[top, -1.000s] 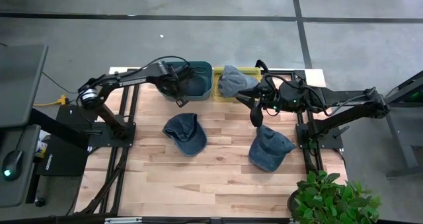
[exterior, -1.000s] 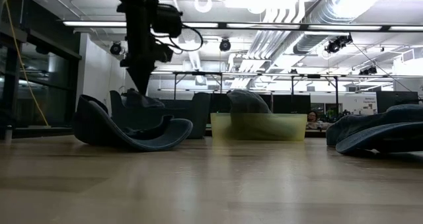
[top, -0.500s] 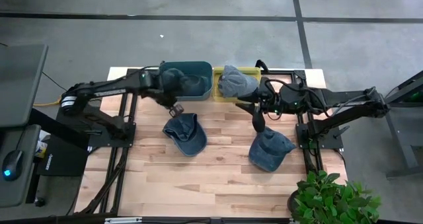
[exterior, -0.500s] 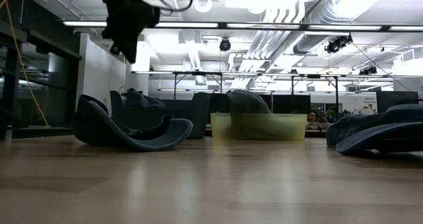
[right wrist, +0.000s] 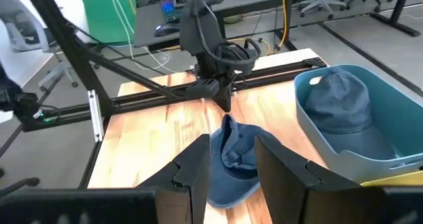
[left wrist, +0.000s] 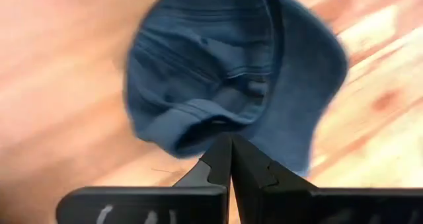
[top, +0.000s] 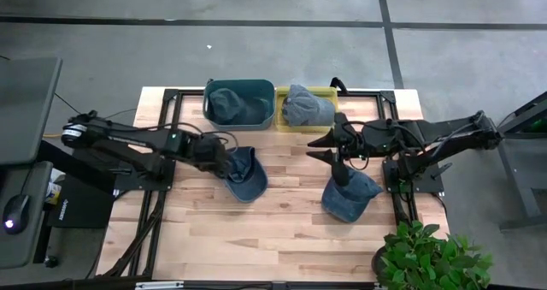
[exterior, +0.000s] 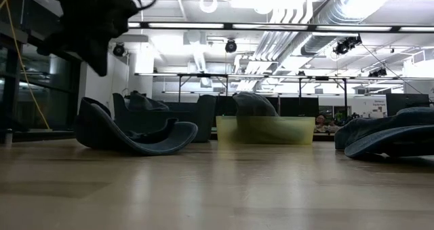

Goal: Pick & Place hat
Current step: Put the left blue cap into the blue bin

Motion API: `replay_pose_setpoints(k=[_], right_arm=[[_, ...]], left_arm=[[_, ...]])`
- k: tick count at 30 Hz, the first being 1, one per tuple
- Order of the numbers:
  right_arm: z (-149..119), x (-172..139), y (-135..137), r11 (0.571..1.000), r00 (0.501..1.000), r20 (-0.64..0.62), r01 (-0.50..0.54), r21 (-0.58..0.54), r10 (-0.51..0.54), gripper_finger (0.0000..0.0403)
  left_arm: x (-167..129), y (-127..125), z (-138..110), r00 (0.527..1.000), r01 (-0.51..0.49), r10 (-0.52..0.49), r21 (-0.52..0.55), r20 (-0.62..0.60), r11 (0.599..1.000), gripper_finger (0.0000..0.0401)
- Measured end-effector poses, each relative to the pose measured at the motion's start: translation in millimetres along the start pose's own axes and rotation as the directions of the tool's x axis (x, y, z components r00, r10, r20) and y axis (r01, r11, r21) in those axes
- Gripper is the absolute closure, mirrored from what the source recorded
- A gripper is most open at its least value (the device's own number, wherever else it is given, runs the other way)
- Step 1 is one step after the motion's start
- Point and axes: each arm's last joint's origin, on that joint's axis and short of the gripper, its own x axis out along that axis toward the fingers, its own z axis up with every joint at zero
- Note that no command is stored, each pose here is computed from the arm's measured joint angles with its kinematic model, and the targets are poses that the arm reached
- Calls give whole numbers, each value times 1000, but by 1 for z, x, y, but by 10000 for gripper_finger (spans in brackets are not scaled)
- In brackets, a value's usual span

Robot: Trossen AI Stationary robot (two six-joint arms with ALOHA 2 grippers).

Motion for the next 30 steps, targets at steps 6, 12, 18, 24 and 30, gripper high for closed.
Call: replay_pose_setpoints(k=[6,12,18,24,30], right_arm=[[-4,-1,5,1000,999,-30,-16,-14,15,289],[-7,-3,9,999,998,-51,-33,-25,31,289],[-8,-4,14,998,997,-56,-52,-31,50,289],[-9,-5,16,998,997,-61,-59,-35,57,289],[-10,-5,16,998,996,-65,-57,-40,55,289]], left_arm=[[-6,10,-16,996,-44,55,-172,63,984,400],[-12,19,-18,986,-87,125,-303,107,949,349],[-11,29,-20,984,-139,172,-424,42,895,232],[7,54,-22,999,-40,22,-509,-43,860,149],[27,82,-20,985,164,-163,-652,63,741,136]])
